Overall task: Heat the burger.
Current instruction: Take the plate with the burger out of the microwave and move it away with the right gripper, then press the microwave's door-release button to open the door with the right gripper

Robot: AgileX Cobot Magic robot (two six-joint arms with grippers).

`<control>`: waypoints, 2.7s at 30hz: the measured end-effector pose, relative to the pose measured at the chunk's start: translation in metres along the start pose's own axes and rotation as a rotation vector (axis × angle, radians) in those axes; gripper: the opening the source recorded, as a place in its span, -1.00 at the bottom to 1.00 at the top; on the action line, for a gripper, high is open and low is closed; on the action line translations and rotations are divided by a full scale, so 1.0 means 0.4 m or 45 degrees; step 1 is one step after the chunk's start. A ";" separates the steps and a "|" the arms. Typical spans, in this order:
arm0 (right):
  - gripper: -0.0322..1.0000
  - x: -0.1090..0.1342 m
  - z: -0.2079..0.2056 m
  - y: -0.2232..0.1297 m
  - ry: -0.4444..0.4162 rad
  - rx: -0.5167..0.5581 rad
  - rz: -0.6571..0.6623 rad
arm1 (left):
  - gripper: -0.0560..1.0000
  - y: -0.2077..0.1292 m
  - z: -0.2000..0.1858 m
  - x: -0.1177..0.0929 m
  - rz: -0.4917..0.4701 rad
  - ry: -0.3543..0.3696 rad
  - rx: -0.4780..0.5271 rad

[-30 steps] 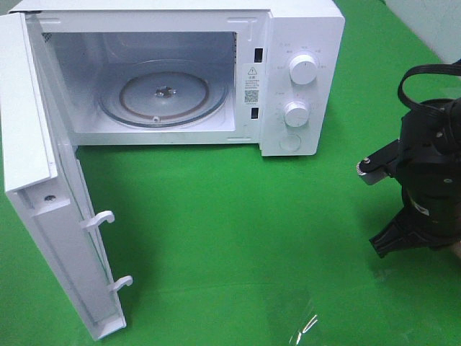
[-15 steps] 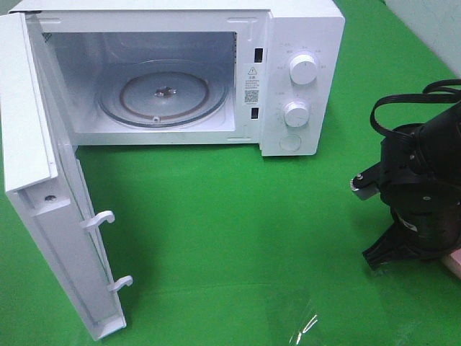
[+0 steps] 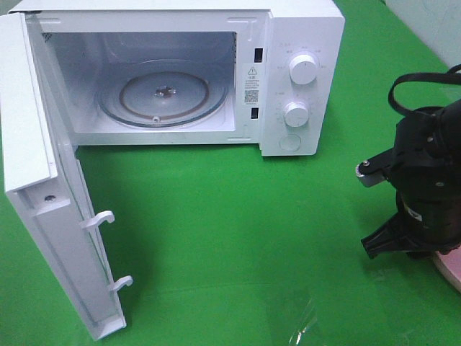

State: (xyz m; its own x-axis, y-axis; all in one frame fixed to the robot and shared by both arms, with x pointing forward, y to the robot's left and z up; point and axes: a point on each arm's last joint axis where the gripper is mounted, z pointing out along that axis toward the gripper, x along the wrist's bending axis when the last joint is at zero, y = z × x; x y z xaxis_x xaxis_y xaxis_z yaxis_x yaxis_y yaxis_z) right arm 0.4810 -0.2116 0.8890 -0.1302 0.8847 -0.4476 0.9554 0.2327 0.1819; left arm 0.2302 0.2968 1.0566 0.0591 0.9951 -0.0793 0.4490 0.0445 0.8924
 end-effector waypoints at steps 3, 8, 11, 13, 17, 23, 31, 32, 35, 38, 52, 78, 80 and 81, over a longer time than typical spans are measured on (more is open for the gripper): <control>-0.04 -0.022 -0.047 0.005 0.041 -0.068 0.008 | 0.93 0.000 0.000 0.000 0.000 0.000 0.000; 0.07 -0.053 -0.113 0.004 0.106 -0.165 -0.001 | 0.93 0.000 0.000 0.000 0.000 0.000 0.000; 0.14 -0.064 -0.137 0.002 0.133 -0.199 -0.010 | 0.93 0.000 0.000 0.000 0.000 0.000 0.000; 0.26 -0.081 -0.174 -0.005 0.174 -0.253 -0.024 | 0.93 0.000 0.000 0.000 0.000 0.000 0.000; 0.41 -0.102 -0.218 -0.016 0.224 -0.317 -0.031 | 0.93 0.000 0.000 0.000 0.000 0.000 0.000; 0.52 -0.135 -0.284 -0.048 0.315 -0.397 -0.033 | 0.93 0.000 0.000 0.000 0.000 0.000 0.000; 0.53 -0.161 -0.335 -0.085 0.398 -0.448 -0.032 | 0.93 0.000 0.000 0.000 0.000 0.000 0.000; 0.53 -0.171 -0.352 -0.100 0.425 -0.467 -0.032 | 0.93 0.000 0.000 0.000 0.000 0.000 0.000; 0.53 -0.192 -0.387 -0.132 0.483 -0.516 -0.006 | 0.93 0.000 0.000 0.000 0.000 0.000 0.000; 0.53 -0.197 -0.394 -0.140 0.495 -0.522 0.002 | 0.93 0.000 0.000 0.000 0.000 0.000 0.000; 0.53 -0.285 -0.481 -0.279 0.567 -0.717 0.086 | 0.93 0.000 0.000 0.000 0.000 0.000 0.000; 0.53 -0.337 -0.474 -0.522 0.485 -1.162 0.436 | 0.92 0.000 0.000 0.000 0.000 0.000 0.000; 0.53 -0.333 -0.468 -0.526 0.474 -1.167 0.449 | 0.92 0.000 0.000 0.000 0.000 0.000 0.000; 0.53 -0.325 -0.453 -0.536 0.458 -1.171 0.472 | 0.92 0.000 0.000 0.000 0.000 0.000 0.000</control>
State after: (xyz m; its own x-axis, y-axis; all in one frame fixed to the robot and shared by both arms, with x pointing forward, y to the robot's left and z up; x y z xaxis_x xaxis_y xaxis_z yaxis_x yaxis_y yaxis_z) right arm 0.2451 -0.3034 1.0667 -0.0864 0.9958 0.0307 0.4019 0.0067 0.9156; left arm 0.2302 0.2968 1.0566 0.0591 0.9951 -0.0793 0.4490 0.0445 0.8924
